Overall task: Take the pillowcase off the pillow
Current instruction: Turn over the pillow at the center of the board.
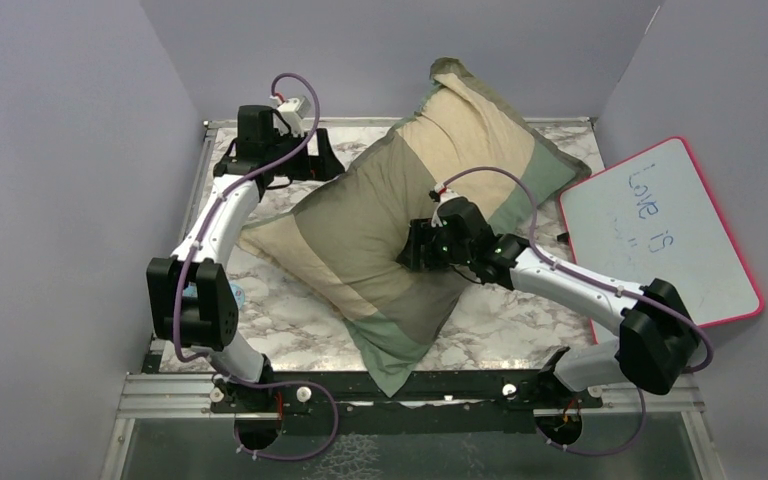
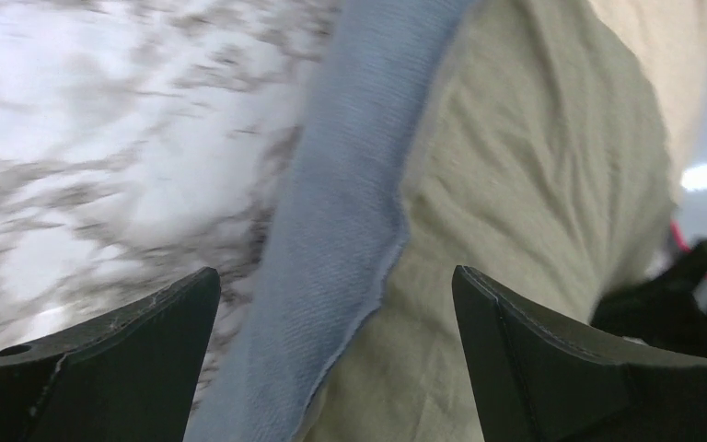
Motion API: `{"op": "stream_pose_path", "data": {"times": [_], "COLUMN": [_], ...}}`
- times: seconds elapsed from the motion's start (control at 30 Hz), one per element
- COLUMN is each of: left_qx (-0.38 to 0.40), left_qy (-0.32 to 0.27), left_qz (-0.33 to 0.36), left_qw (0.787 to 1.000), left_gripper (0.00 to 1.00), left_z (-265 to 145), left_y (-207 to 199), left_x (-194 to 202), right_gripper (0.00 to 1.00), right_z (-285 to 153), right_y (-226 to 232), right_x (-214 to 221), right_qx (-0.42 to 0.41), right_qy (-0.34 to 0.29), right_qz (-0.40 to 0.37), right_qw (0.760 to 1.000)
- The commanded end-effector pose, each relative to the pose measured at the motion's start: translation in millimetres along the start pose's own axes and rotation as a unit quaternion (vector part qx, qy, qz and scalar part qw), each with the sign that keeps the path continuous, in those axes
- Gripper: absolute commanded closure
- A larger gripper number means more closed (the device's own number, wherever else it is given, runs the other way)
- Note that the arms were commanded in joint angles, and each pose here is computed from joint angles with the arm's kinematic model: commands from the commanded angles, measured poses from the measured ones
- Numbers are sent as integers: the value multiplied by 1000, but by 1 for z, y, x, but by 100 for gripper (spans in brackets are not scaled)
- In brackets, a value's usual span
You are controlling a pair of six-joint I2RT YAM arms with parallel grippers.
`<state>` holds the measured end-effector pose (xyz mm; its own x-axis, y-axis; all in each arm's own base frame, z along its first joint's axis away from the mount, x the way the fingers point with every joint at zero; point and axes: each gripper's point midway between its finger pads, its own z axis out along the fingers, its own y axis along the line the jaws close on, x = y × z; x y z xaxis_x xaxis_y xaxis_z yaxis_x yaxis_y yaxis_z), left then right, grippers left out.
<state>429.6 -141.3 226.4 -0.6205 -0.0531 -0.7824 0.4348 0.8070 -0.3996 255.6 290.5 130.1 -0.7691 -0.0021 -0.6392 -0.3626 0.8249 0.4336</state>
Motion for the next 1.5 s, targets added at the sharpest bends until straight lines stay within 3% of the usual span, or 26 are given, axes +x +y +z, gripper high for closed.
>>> {"op": "stream_pose_path", "data": {"times": [0.0,0.1,0.13,0.2,0.37,0.5,0.63,0.77,0.9,0.97,1.07,1.2,1.27,1.33,1.47], "left_qx": [307,318,330,335,253,179,125,110,151,190,228,244,164,83,80], "left_qy": [99,125,128,125,104,67,12,-40,-75,-79,-91,-66,-60,-68,-62], "left_qz": [-59,-41,-38,-36,-32,-13,29,69,68,83,115,129,138,155,153], "left_qw": [945,939,935,933,961,981,992,991,983,975,963,959,975,982,983], "left_gripper": [2,7,13,39,99,100,100,100,100,100,100,100,100,100,100], "left_z": [1,8,6,3,7,1,-22,-55,-73,-80,-94,-94,-78,-60,-52], "left_y": [-78,-96,-101,-104,-90,-80,-81,-102,-141,-176,-220,-238,-223,-210,-230], "left_x": [54,82,86,85,70,46,-2,-61,-97,-103,-106,-73,-42,6,95], "right_gripper": [33,27,24,22,16,0,0,2,10,15,15,13,12,11,8], "right_z": [-12,-24,-29,-38,-81,-130,-131,-94,-46,-29,-17,-14,-13,-8,2], "right_y": [-47,-54,-55,-50,-47,-90,-102,-90,-33,-4,13,20,18,6,-33], "right_x": [62,40,33,19,-26,-49,-37,-6,16,11,-21,-62,-64,-51,4], "right_qx": [110,152,159,159,197,319,304,229,58,-30,-58,-40,-35,-11,53], "right_qy": [130,109,100,84,11,-97,-111,-48,17,13,-17,-61,-63,-46,21], "right_qz": [-16,-33,-38,-48,-40,16,45,93,142,143,136,125,122,132,168], "right_qw": [985,982,981,982,980,943,945,968,988,989,989,989,990,990,984]}}
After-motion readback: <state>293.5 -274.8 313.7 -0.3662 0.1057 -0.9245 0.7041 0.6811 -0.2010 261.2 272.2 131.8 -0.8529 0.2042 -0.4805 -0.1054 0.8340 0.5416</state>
